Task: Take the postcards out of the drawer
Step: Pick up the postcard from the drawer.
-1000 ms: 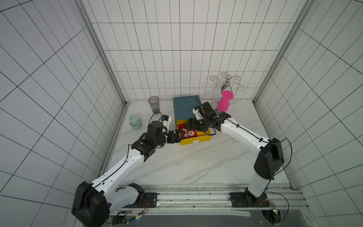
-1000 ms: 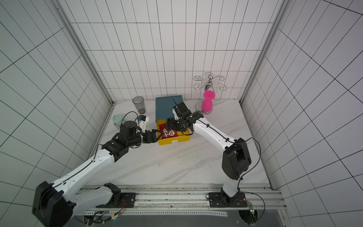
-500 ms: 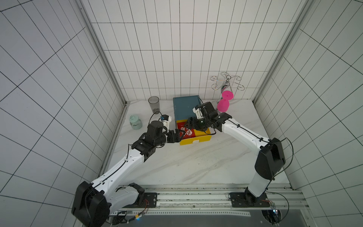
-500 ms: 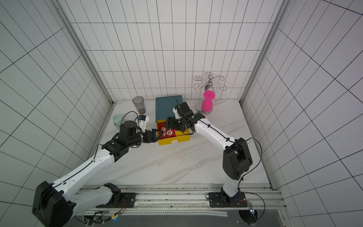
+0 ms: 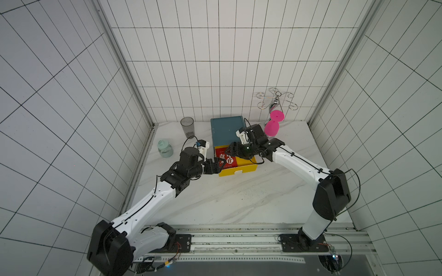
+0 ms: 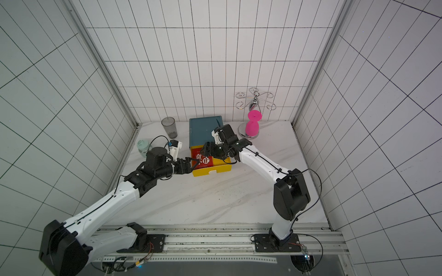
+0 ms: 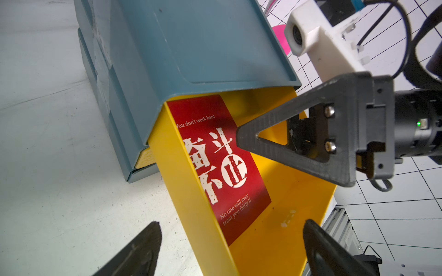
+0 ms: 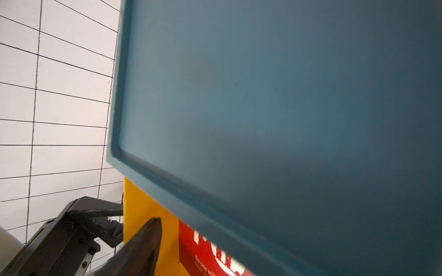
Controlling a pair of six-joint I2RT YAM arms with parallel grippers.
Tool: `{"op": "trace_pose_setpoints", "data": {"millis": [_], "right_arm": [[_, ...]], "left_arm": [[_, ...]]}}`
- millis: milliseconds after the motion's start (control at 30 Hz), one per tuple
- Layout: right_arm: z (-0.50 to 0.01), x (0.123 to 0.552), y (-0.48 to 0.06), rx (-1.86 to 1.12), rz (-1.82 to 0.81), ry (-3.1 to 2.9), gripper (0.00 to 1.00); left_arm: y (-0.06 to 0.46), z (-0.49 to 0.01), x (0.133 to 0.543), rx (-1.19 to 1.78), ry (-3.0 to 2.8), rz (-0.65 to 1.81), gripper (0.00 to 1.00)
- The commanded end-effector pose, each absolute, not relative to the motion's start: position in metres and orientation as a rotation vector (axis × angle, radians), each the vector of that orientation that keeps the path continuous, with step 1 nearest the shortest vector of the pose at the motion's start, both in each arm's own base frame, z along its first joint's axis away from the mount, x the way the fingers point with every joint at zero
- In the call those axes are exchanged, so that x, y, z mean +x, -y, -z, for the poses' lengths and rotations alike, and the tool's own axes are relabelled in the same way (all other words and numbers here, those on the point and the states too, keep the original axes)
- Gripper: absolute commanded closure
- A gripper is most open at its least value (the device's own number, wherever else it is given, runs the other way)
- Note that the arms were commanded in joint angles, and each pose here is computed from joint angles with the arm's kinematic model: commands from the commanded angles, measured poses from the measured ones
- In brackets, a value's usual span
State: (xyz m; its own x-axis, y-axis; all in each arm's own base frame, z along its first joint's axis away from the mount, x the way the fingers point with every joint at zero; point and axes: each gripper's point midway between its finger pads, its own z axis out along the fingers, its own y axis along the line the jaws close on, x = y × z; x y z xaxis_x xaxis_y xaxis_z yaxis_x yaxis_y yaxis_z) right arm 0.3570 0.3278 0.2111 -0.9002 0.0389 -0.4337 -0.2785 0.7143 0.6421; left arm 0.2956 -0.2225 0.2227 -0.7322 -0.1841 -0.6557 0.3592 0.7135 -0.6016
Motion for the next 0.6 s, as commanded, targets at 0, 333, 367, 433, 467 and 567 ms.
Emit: {"op": "trace_pose_setpoints", "data": {"millis": [0, 333, 367, 433, 467, 567], "right_arm": [[-0.225, 0.354, -0.327, -0.188, -1.090, -2.451, 0.25], [-0.237, 0.356, -0.328, -0.177, -1.138, -2.399, 0.27], [-0.239, 0.356, -0.328, -0.175, -1.144, -2.392, 0.27], [-0.241, 0.357, -0.328, -0.169, -1.159, -2.380, 0.27], [-0.242, 0.357, -0.327, -0.162, -1.166, -2.377, 0.27], [-0.245, 0.358, -0.326, -0.145, -1.185, -2.362, 0.27]], "left_arm": [[0.224, -0.223, 0.294, 0.138, -2.182, 0.977, 0.09], [0.222, -0.221, 0.294, 0.124, -2.187, 0.971, 0.09], [0.222, -0.221, 0.294, 0.127, -2.187, 0.970, 0.09], [0.222, -0.222, 0.293, 0.127, -2.185, 0.971, 0.09], [0.222, -0.221, 0.293, 0.126, -2.188, 0.970, 0.09], [0.222, -0.220, 0.294, 0.123, -2.188, 0.969, 0.09]]}}
